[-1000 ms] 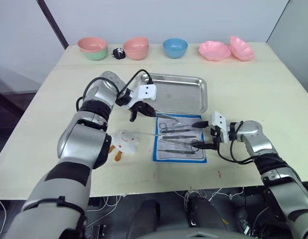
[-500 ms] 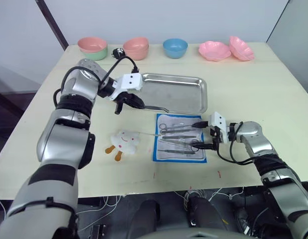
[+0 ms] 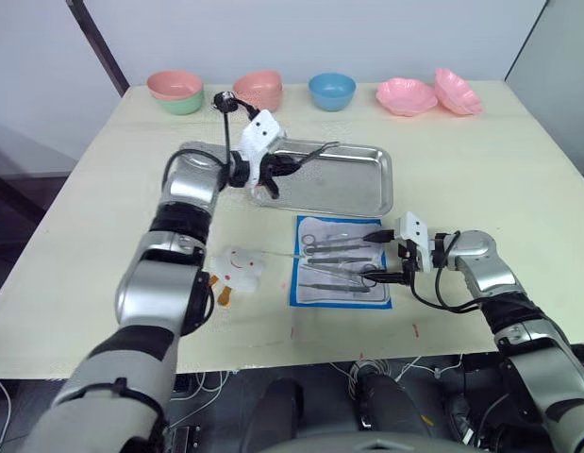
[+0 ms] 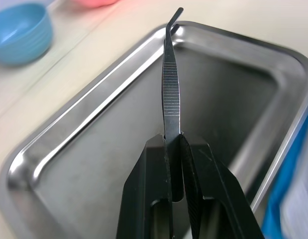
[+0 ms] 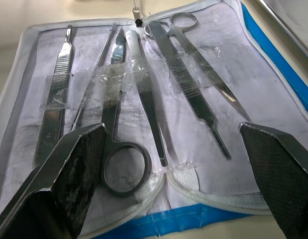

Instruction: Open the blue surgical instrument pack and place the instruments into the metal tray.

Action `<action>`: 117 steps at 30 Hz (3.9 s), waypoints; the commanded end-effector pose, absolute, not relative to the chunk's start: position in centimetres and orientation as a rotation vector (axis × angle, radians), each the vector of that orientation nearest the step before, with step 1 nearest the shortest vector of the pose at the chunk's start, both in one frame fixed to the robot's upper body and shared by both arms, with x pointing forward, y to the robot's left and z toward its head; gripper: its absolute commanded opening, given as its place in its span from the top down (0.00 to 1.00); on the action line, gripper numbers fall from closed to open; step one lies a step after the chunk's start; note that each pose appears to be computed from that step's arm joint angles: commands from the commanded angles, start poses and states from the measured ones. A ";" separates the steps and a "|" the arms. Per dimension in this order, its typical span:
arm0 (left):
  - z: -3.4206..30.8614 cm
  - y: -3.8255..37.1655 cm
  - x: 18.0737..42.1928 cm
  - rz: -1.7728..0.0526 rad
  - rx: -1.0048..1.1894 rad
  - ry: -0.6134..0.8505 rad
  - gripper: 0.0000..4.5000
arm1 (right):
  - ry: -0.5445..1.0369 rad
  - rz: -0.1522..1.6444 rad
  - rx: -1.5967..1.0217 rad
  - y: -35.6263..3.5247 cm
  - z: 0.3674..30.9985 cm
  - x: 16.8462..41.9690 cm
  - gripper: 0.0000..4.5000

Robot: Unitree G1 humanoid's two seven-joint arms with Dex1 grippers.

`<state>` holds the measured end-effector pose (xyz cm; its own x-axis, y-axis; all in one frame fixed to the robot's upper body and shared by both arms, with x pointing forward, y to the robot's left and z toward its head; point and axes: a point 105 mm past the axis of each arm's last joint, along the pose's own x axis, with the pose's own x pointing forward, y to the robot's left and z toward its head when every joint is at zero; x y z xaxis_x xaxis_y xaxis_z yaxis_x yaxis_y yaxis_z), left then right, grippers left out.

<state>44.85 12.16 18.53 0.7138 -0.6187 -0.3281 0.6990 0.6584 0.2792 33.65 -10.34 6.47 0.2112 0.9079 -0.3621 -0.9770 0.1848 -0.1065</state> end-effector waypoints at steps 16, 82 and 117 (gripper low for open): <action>15.4 14.9 47.5 -0.183 0.267 0.407 0.99 | 0.473 1.343 -0.372 -10.8 0.7 31.4 0.00; 15.1 12.9 37.5 -1.450 0.702 0.136 0.01 | 0.447 1.302 -0.367 -11.0 0.8 31.2 0.00; 13.3 11.2 36.4 -1.530 0.694 0.224 0.14 | 0.424 1.274 -0.354 -10.5 0.9 31.6 0.00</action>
